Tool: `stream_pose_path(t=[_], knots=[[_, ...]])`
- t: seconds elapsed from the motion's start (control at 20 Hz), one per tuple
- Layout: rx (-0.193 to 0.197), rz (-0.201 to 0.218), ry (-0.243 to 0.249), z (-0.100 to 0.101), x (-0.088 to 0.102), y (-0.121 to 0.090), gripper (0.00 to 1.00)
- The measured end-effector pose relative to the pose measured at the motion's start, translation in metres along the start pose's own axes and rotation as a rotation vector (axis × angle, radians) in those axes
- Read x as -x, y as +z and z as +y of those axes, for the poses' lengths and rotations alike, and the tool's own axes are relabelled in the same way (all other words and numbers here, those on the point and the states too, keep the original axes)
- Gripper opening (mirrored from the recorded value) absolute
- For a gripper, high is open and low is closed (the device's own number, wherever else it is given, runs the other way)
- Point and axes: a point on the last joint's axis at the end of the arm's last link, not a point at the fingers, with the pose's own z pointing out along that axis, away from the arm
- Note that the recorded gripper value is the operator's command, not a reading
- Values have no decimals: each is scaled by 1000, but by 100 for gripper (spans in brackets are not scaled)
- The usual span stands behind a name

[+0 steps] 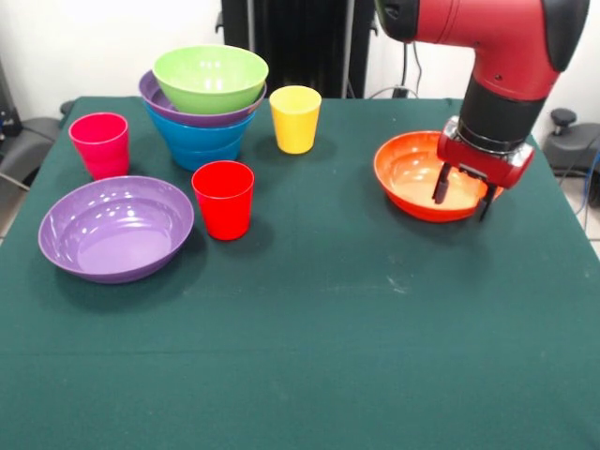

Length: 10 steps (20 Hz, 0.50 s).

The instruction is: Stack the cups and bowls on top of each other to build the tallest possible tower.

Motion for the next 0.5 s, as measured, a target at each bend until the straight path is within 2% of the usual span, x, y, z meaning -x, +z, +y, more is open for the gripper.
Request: stream_pose_path(t=[0.5], knots=[[3,17,20,-9,0,9,100]])
